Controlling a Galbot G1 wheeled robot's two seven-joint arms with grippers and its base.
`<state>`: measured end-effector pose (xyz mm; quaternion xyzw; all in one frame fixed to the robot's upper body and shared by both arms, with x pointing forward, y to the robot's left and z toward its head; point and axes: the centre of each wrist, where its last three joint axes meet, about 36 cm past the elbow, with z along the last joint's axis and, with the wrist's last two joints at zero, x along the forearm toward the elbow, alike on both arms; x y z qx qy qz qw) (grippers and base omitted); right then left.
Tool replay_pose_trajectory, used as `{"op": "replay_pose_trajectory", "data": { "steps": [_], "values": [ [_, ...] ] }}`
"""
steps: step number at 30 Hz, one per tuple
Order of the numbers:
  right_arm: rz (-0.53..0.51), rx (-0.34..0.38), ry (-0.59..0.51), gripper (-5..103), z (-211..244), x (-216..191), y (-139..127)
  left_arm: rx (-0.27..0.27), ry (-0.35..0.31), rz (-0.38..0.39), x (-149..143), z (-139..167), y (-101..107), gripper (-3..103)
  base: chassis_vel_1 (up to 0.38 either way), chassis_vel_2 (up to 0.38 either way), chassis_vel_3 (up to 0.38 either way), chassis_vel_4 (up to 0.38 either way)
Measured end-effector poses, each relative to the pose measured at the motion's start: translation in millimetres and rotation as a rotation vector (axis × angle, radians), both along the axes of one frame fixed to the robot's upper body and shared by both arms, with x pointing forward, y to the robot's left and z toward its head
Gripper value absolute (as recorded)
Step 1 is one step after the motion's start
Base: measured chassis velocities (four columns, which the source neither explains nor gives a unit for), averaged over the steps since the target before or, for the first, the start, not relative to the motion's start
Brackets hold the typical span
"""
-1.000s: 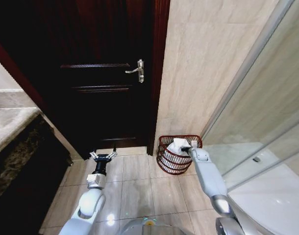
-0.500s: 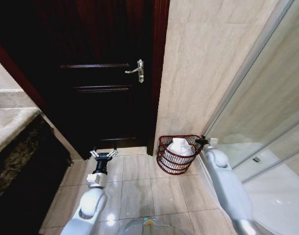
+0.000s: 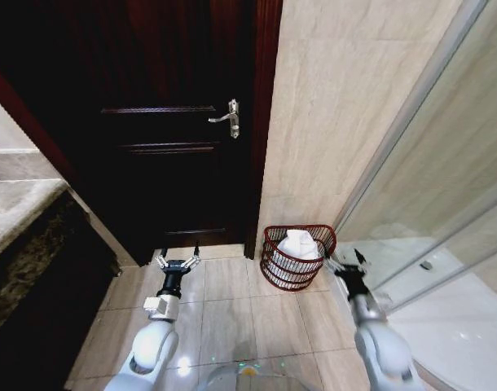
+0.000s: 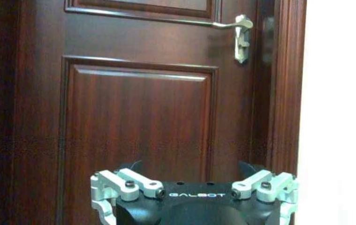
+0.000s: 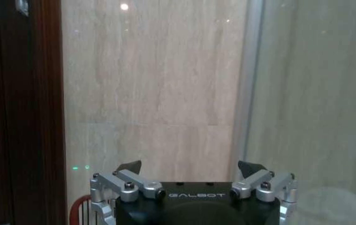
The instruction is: Discard the used towel into the hamper.
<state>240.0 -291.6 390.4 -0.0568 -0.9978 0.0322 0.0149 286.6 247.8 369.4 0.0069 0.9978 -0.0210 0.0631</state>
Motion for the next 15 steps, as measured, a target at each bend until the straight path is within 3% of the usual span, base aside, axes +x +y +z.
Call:
{"op": "replay_pose_trajectory", "data": {
  "steps": [4, 15],
  "values": [
    [-0.010, 0.006, 0.004, 100, -4, -36, 8, -0.008, 0.013, -0.016, -5, -8, -3, 100, 0.000, 0.000, 0.000, 0.000],
    [-0.020, 0.019, -0.021, 100, 5, -54, 26, 0.011, 0.015, -0.051, -10, -16, -14, 100, 0.000, 0.000, 0.000, 0.000]
  ]
}}
